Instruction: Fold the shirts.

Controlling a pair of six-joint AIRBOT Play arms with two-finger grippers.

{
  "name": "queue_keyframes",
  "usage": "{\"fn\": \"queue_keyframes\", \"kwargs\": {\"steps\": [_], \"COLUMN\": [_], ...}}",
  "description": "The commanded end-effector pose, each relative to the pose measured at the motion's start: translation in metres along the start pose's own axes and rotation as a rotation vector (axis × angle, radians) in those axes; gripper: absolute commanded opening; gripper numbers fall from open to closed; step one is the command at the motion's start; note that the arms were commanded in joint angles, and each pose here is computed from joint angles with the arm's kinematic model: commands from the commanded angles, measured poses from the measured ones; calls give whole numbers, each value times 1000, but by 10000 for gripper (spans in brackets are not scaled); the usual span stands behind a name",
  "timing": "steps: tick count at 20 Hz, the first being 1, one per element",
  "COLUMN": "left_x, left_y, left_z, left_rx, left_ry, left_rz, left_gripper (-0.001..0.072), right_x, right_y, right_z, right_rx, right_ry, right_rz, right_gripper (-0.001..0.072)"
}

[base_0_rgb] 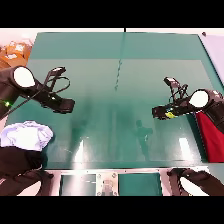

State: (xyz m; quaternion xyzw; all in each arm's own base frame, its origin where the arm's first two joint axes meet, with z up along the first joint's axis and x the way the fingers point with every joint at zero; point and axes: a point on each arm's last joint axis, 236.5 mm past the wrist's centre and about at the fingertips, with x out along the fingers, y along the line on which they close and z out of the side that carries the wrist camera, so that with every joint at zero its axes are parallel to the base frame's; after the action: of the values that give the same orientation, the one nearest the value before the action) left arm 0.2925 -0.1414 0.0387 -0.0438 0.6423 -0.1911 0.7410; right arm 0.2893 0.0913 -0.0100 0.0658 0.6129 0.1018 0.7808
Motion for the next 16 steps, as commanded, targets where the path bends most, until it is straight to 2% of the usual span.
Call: {"fn": "queue_keyframes", "kwargs": {"steps": [1, 2, 3, 4, 5, 6, 7, 14, 15, 16], "left_x": [0, -1, -4, -13, -29, -44, -46, 21, 21, 19], "left_y": [9, 22, 45, 77, 117, 148, 168, 226, 228, 230], "left_z": [0, -1, -5, -8, -11, -18, -31, -184, -195, -199], "left_rx": [6, 8, 4, -14, -52, -80, -115, -349, -377, -393], "left_ry": [-1, 5, 20, 32, 34, 44, 78, 444, 472, 483], "left_rz": [37, 95, 192, 331, 515, 665, 742, 692, 688, 684], "left_gripper": [31, 34, 249, 596, 720, 720, 719, 716, 602, 269], "right_x": [0, 0, 0, 0, 0, 0, 0, 0, 0, 0], "right_y": [1, 1, 1, 1, 1, 1, 1, 1, 1, 1], "right_z": [0, 0, 0, 0, 0, 0, 0, 0, 0, 0], "right_rx": [-1, -1, -1, -1, -1, -1, -1, -1, -1, -1], "right_ry": [0, 0, 0, 0, 0, 0, 0, 0, 0, 0], "right_rz": [1, 1, 1, 1, 1, 1, 1, 1, 1, 1], "right_gripper": [16, 16, 16, 16, 16, 16, 16, 16, 16, 16]}}
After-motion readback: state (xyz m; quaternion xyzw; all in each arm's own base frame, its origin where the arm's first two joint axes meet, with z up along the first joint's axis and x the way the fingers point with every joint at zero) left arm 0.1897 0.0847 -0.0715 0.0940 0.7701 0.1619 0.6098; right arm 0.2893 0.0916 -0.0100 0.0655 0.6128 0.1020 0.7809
